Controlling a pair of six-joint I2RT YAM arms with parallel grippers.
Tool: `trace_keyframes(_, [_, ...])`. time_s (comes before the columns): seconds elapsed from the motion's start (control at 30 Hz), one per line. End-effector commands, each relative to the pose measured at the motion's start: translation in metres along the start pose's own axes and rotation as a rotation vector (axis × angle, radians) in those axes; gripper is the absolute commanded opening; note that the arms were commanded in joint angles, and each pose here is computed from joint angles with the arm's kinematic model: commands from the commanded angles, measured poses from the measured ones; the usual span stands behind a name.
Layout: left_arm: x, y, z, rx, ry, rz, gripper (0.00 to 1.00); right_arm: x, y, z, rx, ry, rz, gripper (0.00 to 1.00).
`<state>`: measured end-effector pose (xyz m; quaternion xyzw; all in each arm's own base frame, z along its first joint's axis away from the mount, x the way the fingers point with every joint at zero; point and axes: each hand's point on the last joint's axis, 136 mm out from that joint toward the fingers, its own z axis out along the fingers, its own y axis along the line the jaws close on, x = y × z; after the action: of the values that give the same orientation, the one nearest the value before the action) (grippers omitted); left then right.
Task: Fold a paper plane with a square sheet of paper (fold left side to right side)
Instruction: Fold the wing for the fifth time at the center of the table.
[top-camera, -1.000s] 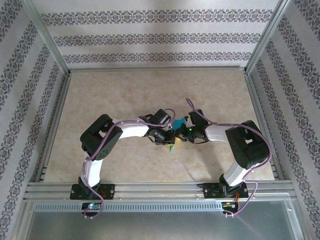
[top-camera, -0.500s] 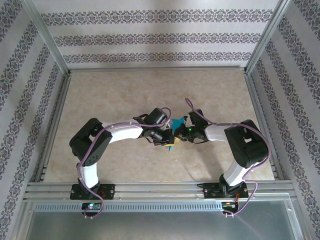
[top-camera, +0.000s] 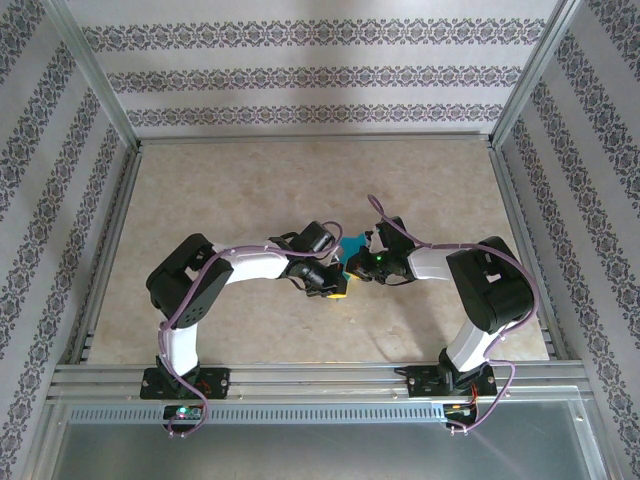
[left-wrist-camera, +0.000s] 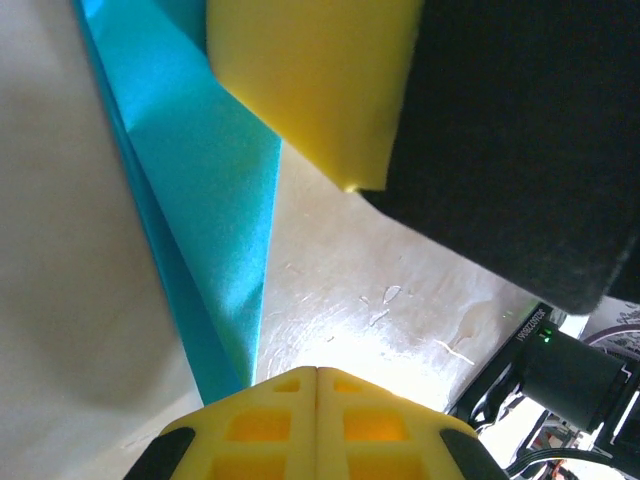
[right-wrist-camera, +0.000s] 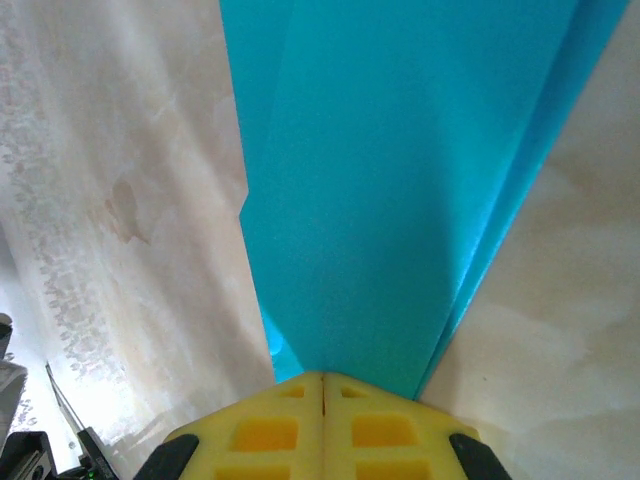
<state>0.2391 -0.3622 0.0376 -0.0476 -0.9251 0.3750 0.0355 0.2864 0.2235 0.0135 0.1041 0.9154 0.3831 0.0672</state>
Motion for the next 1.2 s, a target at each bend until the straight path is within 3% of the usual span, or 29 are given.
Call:
trace_keyframes(0.0, [-0.001,-0.007,0.003,0.006,0.006,0.012,0.06,0.028,-0.057,0.007,0.196,0.072,0.08,0.0])
trace_keyframes(1.17, [0.001,0.019,0.004,-0.103,-0.008,-0.004,0.06,0.03,-0.062,0.006,0.241,0.097,0.06,0.0])
